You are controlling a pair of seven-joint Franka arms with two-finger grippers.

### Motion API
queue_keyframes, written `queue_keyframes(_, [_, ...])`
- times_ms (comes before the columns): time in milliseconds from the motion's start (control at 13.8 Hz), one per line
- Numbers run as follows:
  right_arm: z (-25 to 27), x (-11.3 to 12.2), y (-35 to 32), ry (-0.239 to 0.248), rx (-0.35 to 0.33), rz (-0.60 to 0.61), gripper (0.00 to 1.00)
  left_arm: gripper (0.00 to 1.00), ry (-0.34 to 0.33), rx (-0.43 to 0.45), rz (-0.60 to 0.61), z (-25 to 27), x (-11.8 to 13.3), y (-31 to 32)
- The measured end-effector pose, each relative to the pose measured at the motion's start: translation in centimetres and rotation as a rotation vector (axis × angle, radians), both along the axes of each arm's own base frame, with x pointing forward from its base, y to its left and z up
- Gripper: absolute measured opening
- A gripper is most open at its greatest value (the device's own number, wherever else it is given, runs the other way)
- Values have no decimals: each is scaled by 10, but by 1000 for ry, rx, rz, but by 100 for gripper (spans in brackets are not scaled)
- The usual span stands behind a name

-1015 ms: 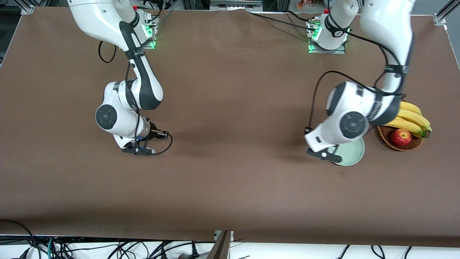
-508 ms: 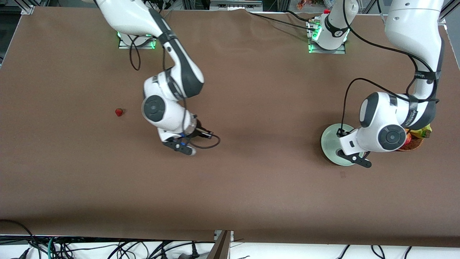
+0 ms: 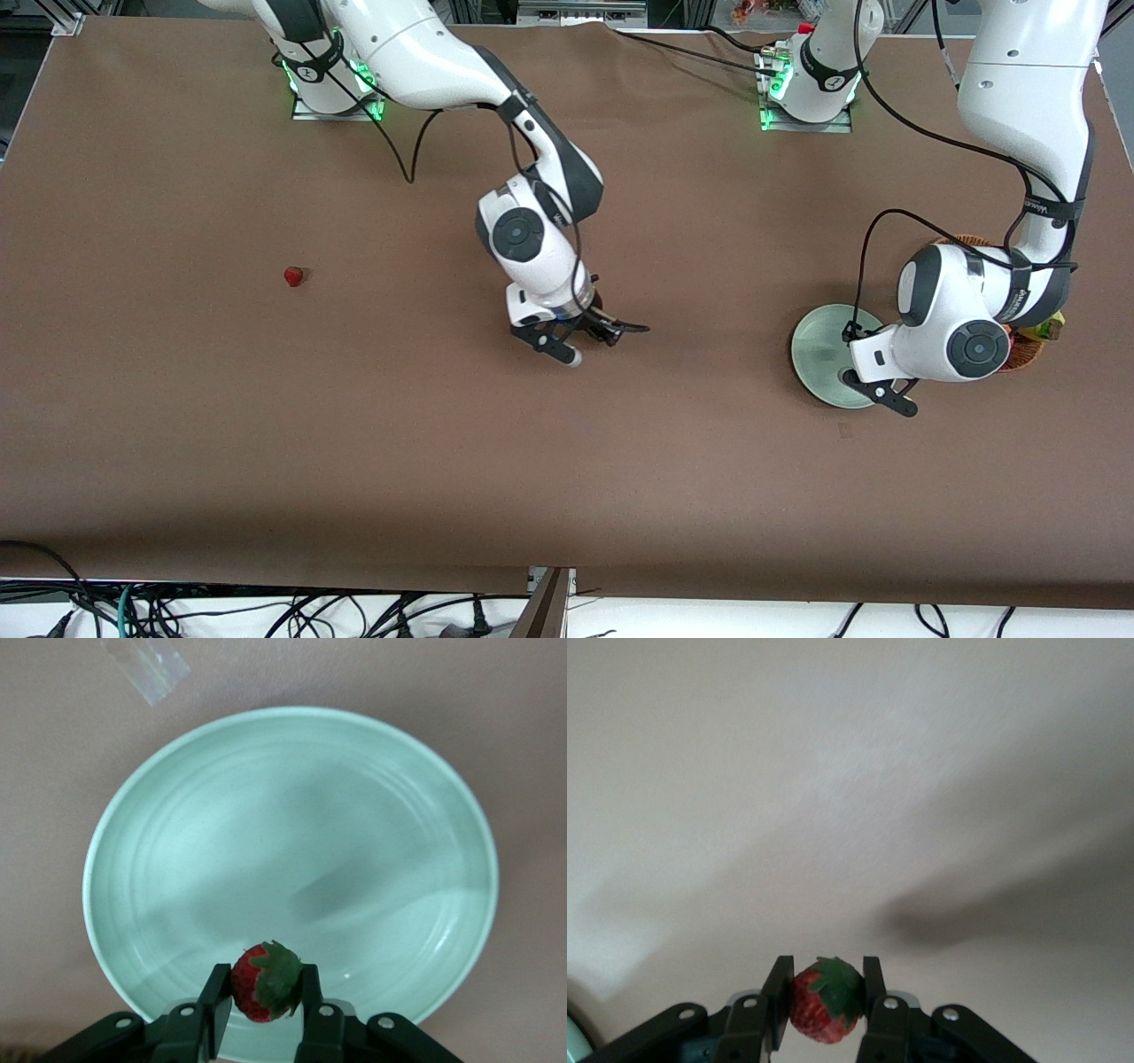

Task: Collect all strawberries into plate
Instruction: 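Carry the second strawberry with the right gripper and release it on the table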

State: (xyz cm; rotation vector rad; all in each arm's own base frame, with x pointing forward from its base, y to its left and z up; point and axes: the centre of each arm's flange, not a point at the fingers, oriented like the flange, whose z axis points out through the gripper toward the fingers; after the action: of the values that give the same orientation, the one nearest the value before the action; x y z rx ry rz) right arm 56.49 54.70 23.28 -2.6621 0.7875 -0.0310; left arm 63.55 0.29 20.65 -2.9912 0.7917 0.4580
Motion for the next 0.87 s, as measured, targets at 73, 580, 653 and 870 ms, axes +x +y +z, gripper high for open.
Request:
queue_keyframes(73, [-6,-3,5,-8,7,-14,37,36,3,-3,-4,-3,0,3])
queue_keyframes(580, [-39,-21,21,-46,-41,-7,56,99,-34,-18,-28,20,7,-12])
queue_keyframes(653, [-39,-20,20,-53,-48,-3,64,100,-44,-23,-34,31,8,-21])
queue_keyframes(870, [-21,-7,10,-54,-79,-6,76,100,-58,-28,22,60,3,-69])
